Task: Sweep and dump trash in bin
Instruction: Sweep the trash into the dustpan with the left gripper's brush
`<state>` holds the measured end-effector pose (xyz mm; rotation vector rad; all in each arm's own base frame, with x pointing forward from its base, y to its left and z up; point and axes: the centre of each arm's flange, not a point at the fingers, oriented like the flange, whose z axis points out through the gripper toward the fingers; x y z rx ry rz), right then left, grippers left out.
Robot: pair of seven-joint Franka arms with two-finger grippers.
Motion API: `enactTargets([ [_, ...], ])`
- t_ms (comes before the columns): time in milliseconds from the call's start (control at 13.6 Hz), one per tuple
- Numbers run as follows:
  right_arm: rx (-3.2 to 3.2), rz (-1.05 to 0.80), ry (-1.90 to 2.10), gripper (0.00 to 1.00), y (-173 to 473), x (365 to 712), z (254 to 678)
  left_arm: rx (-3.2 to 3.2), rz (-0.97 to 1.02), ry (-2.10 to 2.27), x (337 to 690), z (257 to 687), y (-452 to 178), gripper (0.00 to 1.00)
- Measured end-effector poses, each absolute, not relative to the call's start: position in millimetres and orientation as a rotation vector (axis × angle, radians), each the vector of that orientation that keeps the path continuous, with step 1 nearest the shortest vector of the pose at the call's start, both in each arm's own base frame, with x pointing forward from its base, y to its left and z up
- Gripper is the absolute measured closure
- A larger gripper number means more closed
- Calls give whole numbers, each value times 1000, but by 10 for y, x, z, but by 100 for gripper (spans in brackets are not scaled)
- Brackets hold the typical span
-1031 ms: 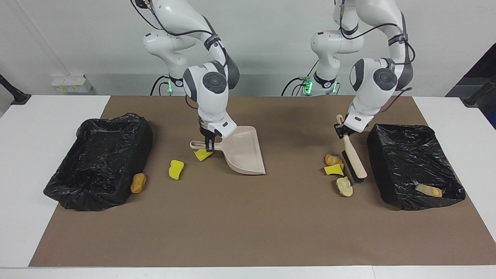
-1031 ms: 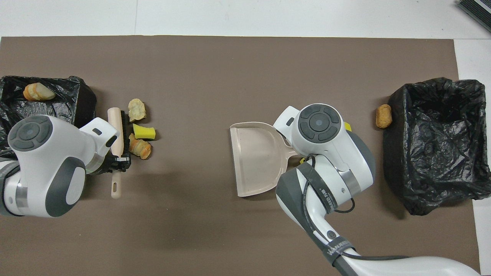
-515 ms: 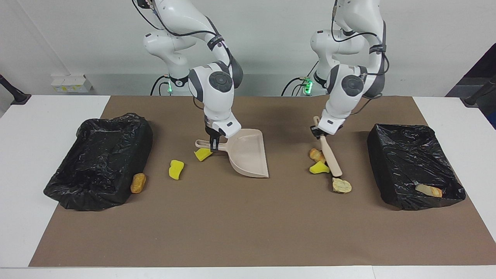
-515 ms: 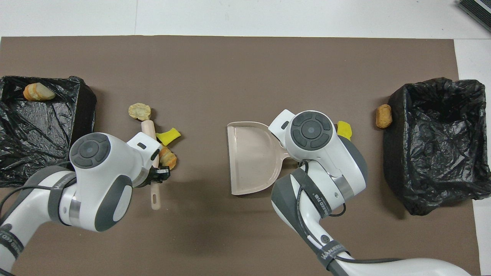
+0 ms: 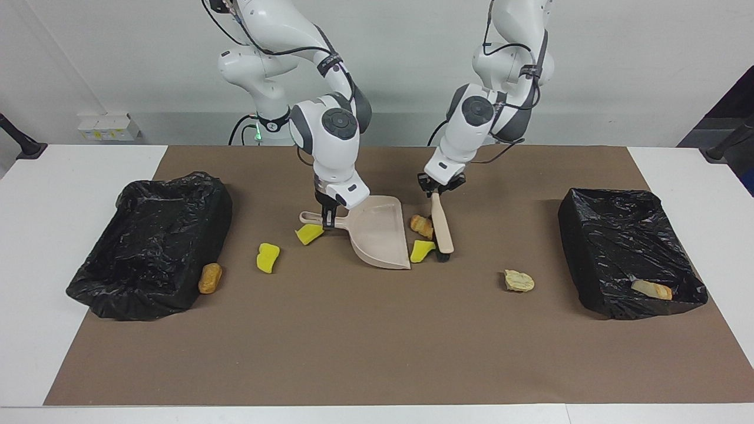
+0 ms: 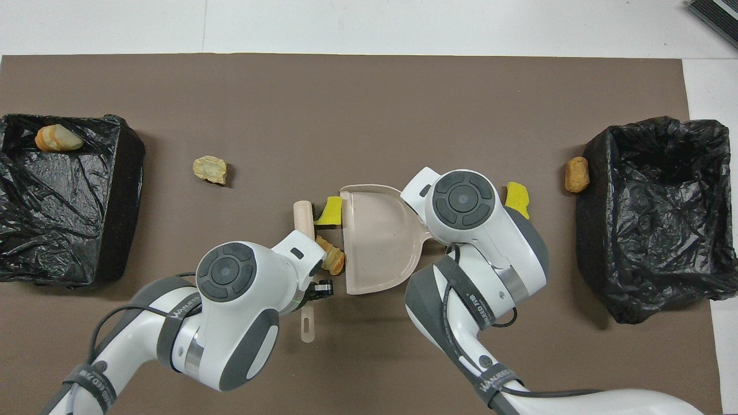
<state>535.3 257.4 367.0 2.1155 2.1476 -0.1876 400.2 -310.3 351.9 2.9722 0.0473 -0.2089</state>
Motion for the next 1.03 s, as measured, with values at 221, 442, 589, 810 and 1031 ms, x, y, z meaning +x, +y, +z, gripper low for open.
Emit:
enactTargets([
  [221, 2120, -192, 2138, 68, 2570, 5349, 3656, 2923, -198, 25, 3820, 3603, -3379, 74],
  [442, 2121, -194, 2137, 68, 2584, 5341, 3646, 2900, -165, -4, 3762, 3820, -3465, 74],
  [589, 2122, -196, 2136, 68, 2589, 5340, 3636, 2895, -170, 10, 3778, 4103, -3322, 74],
  [810, 2122, -196, 2136, 68, 2589, 5341, 3633, 2971, -170, 46, 3989, 4368, -2794, 74],
  [1031, 2122, -196, 2136, 68, 2589, 5341, 3630, 3132, -49, 89, 4448, 4398, -2113, 74],
])
